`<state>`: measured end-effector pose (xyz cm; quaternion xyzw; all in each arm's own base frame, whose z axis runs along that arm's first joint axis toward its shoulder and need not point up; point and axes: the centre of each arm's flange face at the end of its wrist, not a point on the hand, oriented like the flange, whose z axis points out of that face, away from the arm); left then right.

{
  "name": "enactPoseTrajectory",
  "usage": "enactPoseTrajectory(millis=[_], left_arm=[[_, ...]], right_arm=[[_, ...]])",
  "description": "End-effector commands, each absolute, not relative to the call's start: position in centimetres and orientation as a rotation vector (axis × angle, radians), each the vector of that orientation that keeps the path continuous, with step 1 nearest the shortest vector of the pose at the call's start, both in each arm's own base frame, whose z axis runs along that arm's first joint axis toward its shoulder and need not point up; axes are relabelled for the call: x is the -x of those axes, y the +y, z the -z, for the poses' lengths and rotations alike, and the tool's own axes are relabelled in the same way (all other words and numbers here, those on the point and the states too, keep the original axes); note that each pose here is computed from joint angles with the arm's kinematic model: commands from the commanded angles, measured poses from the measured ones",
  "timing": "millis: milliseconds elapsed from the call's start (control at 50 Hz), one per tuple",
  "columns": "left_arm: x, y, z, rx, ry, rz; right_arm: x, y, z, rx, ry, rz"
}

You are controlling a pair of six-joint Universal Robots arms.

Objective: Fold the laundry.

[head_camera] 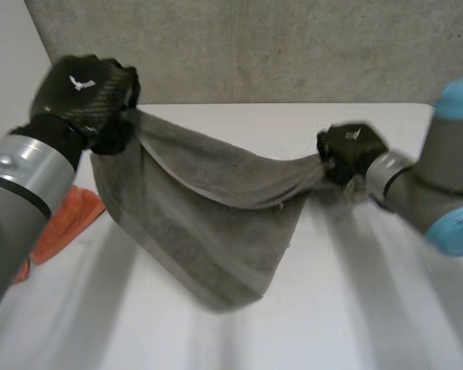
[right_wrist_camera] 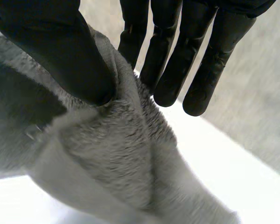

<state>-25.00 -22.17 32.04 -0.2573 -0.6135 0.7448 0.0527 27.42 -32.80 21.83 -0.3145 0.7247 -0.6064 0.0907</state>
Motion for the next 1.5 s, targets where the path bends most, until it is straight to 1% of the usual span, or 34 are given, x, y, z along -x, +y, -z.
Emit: enactPoseTrajectory(millis=[20,40,80,180,260,300,340,360,400,420,480,500,560,580,620,640,660,700,720,760,840,880,920,940,1000,1020,1060,1080,1120,1140,1160,1220,1320,1500], left_arm=[[23.0,-22.8,-34.1,0.728,-1.871,-2.351],[22.9,-22.8,-34.0,0.730,-1.885,-2.342],[22.5,-22.9,-33.7,0.739,-1.944,-2.304],[22.6,-22.5,-31.4,0.792,-2.065,-2.167],[23.0,-23.5,-28.2,0.863,-2.188,-2.035],[23.3,-24.3,-26.5,0.927,-2.237,-1.988],[23.5,-24.8,-25.8,0.976,-2.250,-1.979],[23.9,-25.5,-25.0,1.035,-2.259,-1.973],[24.5,-26.7,-24.7,1.088,-2.237,-2.014],[24.8,-27.2,-24.7,1.101,-2.222,-2.036],[26.2,-30.2,-25.8,1.113,-2.097,-2.215],[26.5,-31.0,-26.4,1.093,-2.050,-2.276],[27.5,-33.3,-30.1,0.993,-1.820,-2.535],[27.8,-34.2,-32.8,0.901,-1.665,-2.690],[27.8,-34.6,-35.3,0.804,-1.511,-2.830],[27.7,-34.7,-37.0,0.726,-1.404,-2.922],[27.6,-34.7,-38.2,0.674,-1.336,-2.972],[27.4,-34.3,-39.5,0.618,-1.263,-3.021],[27.2,-33.8,-40.3,0.593,-1.235,-3.040],[27.1,-33.4,-40.3,0.600,-1.246,-3.032],[27.0,-32.5,-37.8,0.682,-1.395,-2.938],[26.7,-31.7,-35.9,0.732,-1.487,-2.876],[26.5,-31.3,-34.4,0.769,-1.556,-2.830],[26.4,-30.8,-32.8,0.805,-1.617,-2.781],[26.1,-30.0,-29.9,0.865,-1.715,-2.692],[26.0,-29.3,-28.0,0.912,-1.778,-2.631],[25.9,-28.7,-26.2,0.950,-1.836,-2.570],[25.9,-28.5,-25.3,0.968,-1.863,-2.539],[26.1,-27.5,-23.0,1.022,-1.927,-2.452],[26.2,-27.2,-22.0,1.044,-1.954,-2.416],[26.4,-26.7,-20.4,1.082,-1.997,-2.352],[26.7,-26.1,-19.1,1.113,-2.025,-2.296],[26.5,-25.2,-18.0,1.139,-2.058,-2.246],[26.0,-24.3,-18.8,1.118,-2.066,-2.237]], right_arm=[[-24.1,-28.7,-33.4,1.250,2.106,1.914],[-23.4,-28.3,-34.6,1.302,2.129,1.900],[-22.9,-28.0,-35.6,1.343,2.142,1.898],[-22.3,-26.8,-36.2,1.444,2.182,1.795],[-22.0,-27.1,-34.7,1.479,2.204,1.696],[-22.0,-27.8,-33.0,1.505,2.239,1.622],[-22.2,-28.5,-31.7,1.526,2.251,1.570],[-22.3,-29.5,-30.5,1.529,2.265,1.548],[-22.8,-30.6,-29.9,1.525,2.253,1.578],[-23.2,-31.9,-29.6,1.515,2.227,1.651],[-23.5,-34.2,-30.0,1.471,2.183,1.821],[-23.6,-35.9,-31.2,1.406,2.132,2.001],[-23.6,-38.1,-34.1,1.257,2.015,2.298],[-23.6,-38.9,-36.2,1.144,1.911,2.467],[-23.6,-39.2,-38.2,1.048,1.799,2.602],[-23.4,-39.4,-40.2,0.956,1.679,2.717],[-23.4,-39.2,-41.2,0.918,1.615,2.764],[-23.3,-38.5,-43.5,0.849,1.477,2.845],[-23.3,-38.2,-43.9,0.846,1.452,2.854],[-23.3,-37.7,-44.2,0.862,1.439,2.845],[-23.5,-37.1,-42.6,0.943,1.528,2.716],[-23.6,-37.0,-40.1,1.017,1.637,2.577],[-23.7,-36.7,-38.5,1.060,1.709,2.476],[-23.6,-36.3,-36.7,1.099,1.792,2.363],[-23.6,-35.6,-34.2,1.148,1.910,2.213],[-23.5,-35.1,-32.3,1.183,1.986,2.113],[-23.4,-34.5,-30.2,1.218,2.051,2.006],[-23.3,-33.9,-28.1,1.250,2.113,1.911],[-23.2,-33.5,-26.0,1.285,2.154,1.830],[-23.3,-33.1,-24.1,1.312,2.185,1.756],[-23.3,-33.0,-23.0,1.325,2.205,1.718],[-23.0,-32.6,-19.6,1.335,2.272,1.587],[-22.7,-31.3,-17.6,1.335,2.323,1.471],[-21.0,-30.0,-15.1,1.250,2.412,1.383]])
